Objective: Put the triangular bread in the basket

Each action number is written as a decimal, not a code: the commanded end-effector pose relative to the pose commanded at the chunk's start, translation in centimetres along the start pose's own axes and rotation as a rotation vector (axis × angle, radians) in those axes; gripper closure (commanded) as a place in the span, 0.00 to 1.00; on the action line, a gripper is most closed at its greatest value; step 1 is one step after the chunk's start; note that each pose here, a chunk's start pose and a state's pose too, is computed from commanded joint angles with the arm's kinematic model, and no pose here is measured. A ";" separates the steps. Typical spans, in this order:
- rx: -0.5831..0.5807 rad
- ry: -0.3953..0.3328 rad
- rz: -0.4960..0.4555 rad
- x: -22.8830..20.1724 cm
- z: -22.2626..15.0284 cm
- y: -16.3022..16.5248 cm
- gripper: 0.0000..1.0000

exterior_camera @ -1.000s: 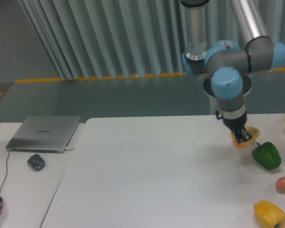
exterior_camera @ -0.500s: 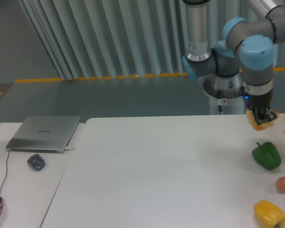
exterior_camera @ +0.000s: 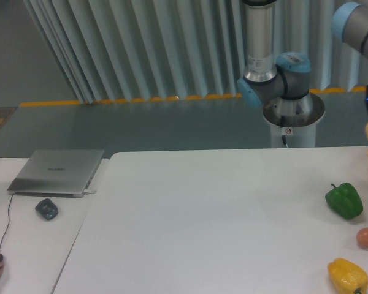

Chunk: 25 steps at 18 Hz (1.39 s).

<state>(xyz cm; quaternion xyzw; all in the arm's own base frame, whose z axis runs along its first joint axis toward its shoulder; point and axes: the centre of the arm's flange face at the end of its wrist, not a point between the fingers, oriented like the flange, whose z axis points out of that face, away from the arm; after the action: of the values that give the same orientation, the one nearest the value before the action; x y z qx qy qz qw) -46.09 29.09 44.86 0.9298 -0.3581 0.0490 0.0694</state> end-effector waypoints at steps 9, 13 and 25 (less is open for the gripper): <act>-0.008 -0.039 0.025 -2.6 3.9 4.9 1.00; -0.004 -0.040 0.094 -2.2 4.4 6.9 0.67; 0.041 -0.077 0.117 -2.4 4.0 6.2 0.00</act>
<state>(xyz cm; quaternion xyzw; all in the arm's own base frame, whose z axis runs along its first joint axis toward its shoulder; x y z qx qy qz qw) -51.88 25.43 41.17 0.9097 -0.4132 0.0244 0.0337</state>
